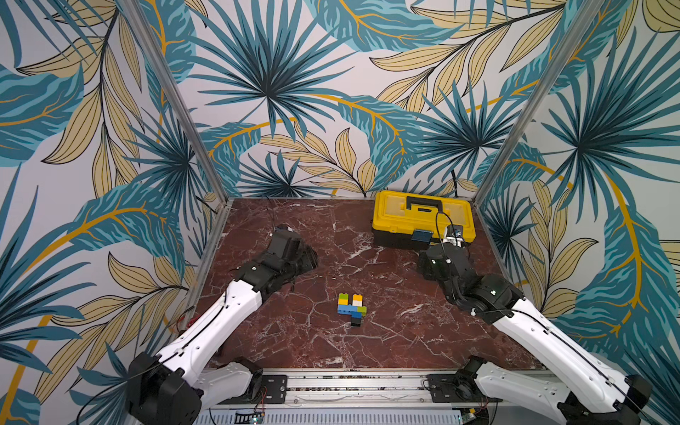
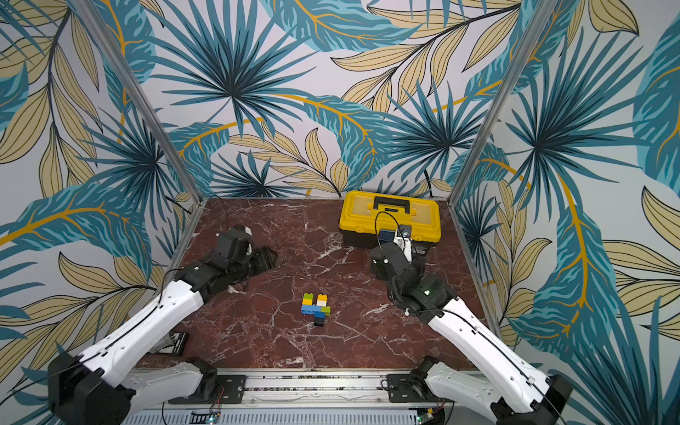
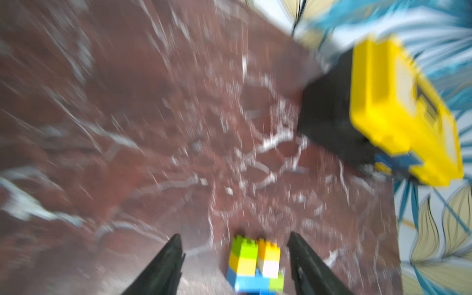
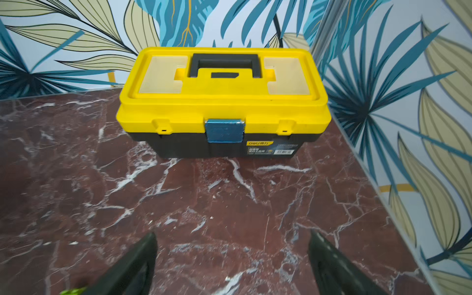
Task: Assemble the number 4 with lego
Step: Place the lego brick at the center of the board, then reset both arms
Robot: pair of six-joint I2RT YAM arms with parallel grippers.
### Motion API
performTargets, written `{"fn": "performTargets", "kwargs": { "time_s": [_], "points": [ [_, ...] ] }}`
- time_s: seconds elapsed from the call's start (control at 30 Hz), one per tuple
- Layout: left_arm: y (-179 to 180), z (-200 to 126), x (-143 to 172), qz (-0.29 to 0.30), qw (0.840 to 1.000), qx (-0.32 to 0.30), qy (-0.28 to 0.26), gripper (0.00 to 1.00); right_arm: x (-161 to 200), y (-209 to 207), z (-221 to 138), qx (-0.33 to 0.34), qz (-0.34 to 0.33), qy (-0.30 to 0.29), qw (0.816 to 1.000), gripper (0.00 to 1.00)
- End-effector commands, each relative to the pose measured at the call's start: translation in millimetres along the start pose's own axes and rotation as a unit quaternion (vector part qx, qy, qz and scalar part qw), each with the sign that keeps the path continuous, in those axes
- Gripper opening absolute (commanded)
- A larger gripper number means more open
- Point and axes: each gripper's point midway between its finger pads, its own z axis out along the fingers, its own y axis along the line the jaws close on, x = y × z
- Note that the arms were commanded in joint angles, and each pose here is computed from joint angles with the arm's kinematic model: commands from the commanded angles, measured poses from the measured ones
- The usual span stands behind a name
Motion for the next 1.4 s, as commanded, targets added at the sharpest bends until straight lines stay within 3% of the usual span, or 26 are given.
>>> {"fn": "performTargets", "kwargs": {
  "time_s": [0.0, 0.03, 0.13, 0.27, 0.3, 0.33, 0.4, 0.47, 0.53, 0.63, 0.73, 0.8, 0.87, 0.9, 0.97, 1.0, 1.1, 1.37],
  "points": [
    [37, -22, -57, 0.070, 0.984, -0.109, -0.123, 0.62, 5, -18, 17, 0.076, -0.047, -0.046, 0.995, 0.98],
    [39, -26, -72, 0.086, 0.976, -0.123, -0.160, 0.63, 8, -26, 20, 0.098, -0.042, -0.049, 0.993, 0.99],
    [62, -28, -99, 0.110, 0.943, -0.179, -0.259, 0.80, 22, -46, 36, 0.142, -0.038, -0.046, 0.988, 0.99],
    [124, -5, -107, 0.097, 0.896, -0.267, -0.341, 0.87, 48, -83, 62, 0.225, -0.015, -0.057, 0.973, 0.99],
    [141, 0, -106, 0.088, 0.888, -0.291, -0.346, 0.90, 56, -93, 67, 0.248, -0.005, -0.055, 0.967, 0.99],
    [160, 8, -101, 0.082, 0.880, -0.320, -0.340, 1.00, 60, -105, 72, 0.271, 0.015, -0.060, 0.960, 0.99],
    [192, 21, -92, 0.084, 0.866, -0.376, -0.319, 1.00, 66, -123, 76, 0.316, 0.027, -0.076, 0.945, 0.99],
    [214, 35, -83, 0.116, 0.858, -0.410, -0.289, 1.00, 76, -129, 93, 0.306, 0.035, -0.083, 0.948, 0.99],
    [222, 44, -81, 0.135, 0.856, -0.408, -0.287, 1.00, 81, -126, 114, 0.258, 0.033, -0.077, 0.963, 0.99],
    [210, 54, -79, 0.151, 0.890, -0.317, -0.291, 1.00, 68, -111, 135, 0.160, 0.047, -0.120, 0.979, 0.99],
    [208, 66, -74, 0.131, 0.921, -0.238, -0.278, 1.00, 62, -112, 154, 0.109, 0.079, -0.132, 0.982, 0.99],
    [196, 72, -71, 0.162, 0.922, -0.191, -0.295, 1.00, 66, -107, 171, 0.055, 0.112, -0.124, 0.984, 0.99],
    [179, 89, -54, 0.212, 0.928, -0.127, -0.279, 1.00, 66, -80, 177, -0.013, 0.065, -0.139, 0.988, 0.99],
    [178, 86, -56, 0.215, 0.920, -0.125, -0.302, 1.00, 75, -67, 184, -0.041, 0.048, -0.119, 0.991, 0.99],
    [188, 85, -57, 0.191, 0.927, -0.150, -0.287, 1.00, 71, -70, 188, -0.029, 0.048, -0.136, 0.989, 0.99],
    [188, 84, -56, 0.189, 0.928, -0.151, -0.283, 1.00, 74, -71, 189, -0.026, 0.055, -0.115, 0.992, 1.00],
    [187, 82, -58, 0.196, 0.920, -0.145, -0.308, 1.00, 72, -70, 189, -0.027, 0.046, -0.126, 0.991, 0.99],
    [186, 85, -57, 0.199, 0.922, -0.143, -0.299, 1.00, 73, -63, 192, -0.044, 0.037, -0.109, 0.992, 0.99]
  ]
}}
